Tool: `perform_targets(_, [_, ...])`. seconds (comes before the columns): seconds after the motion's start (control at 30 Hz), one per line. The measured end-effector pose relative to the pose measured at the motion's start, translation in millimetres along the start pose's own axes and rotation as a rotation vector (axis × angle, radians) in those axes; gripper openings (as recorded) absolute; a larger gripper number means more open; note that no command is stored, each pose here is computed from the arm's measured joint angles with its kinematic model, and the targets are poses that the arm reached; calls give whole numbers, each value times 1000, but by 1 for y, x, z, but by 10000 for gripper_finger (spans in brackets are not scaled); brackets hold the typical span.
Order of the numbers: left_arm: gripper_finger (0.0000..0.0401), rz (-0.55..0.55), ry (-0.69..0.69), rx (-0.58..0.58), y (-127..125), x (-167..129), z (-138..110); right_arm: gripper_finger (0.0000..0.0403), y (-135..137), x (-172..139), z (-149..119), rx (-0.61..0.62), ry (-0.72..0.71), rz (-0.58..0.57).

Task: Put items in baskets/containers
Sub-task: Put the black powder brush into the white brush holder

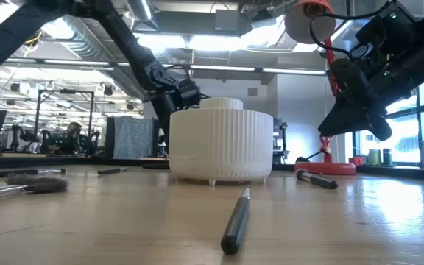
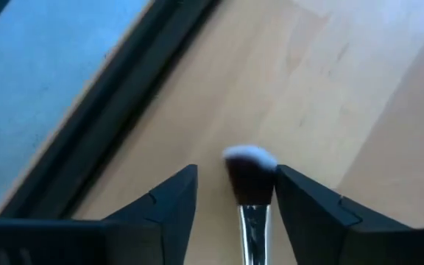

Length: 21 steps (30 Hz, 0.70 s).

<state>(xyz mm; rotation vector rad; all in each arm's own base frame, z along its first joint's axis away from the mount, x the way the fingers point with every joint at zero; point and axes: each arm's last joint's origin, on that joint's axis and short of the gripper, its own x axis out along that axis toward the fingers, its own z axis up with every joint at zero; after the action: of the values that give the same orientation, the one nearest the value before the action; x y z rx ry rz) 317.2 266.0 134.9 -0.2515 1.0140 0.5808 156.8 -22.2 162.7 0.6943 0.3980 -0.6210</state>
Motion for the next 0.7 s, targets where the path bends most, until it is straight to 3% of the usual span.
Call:
perform_targets(0.47, [33,-17,21,-40,6,13,-5,67,0,0,0,6,3,-3])
perform_targets(0.7, [10,-21,-13,-63,-2,-10,3,67,0,0,0,4,4,-3])
